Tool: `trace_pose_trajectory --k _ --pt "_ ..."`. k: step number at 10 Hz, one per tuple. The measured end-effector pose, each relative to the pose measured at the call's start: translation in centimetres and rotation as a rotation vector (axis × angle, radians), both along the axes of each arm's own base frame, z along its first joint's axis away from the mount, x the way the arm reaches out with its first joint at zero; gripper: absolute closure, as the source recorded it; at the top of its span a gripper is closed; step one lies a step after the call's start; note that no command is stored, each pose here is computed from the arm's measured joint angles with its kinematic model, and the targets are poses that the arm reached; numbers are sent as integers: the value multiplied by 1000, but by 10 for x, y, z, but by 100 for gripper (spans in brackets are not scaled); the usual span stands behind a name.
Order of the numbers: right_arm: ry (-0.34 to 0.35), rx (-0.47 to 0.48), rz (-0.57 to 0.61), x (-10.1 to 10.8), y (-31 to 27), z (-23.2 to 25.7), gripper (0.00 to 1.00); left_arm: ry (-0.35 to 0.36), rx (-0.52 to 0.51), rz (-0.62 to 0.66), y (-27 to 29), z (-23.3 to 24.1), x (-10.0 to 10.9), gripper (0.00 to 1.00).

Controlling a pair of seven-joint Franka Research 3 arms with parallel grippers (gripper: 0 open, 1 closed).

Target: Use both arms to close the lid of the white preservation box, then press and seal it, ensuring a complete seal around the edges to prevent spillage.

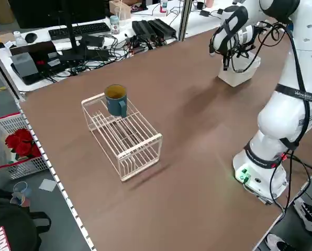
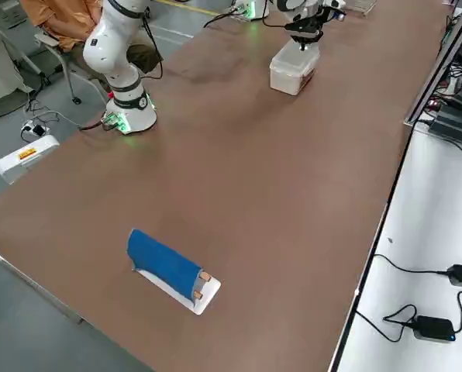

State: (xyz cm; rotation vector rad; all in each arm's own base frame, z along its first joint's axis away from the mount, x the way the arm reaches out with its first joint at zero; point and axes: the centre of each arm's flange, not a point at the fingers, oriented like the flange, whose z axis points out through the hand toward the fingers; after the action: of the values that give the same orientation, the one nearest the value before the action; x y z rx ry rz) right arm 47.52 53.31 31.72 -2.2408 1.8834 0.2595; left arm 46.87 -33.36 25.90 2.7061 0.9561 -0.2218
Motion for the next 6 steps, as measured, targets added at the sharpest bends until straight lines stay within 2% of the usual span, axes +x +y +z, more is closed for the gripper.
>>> trace_pose_trajectory --k 6 --pt "0 0 -1 0 0 0 99 2 -1 6 -1 0 -1 99"
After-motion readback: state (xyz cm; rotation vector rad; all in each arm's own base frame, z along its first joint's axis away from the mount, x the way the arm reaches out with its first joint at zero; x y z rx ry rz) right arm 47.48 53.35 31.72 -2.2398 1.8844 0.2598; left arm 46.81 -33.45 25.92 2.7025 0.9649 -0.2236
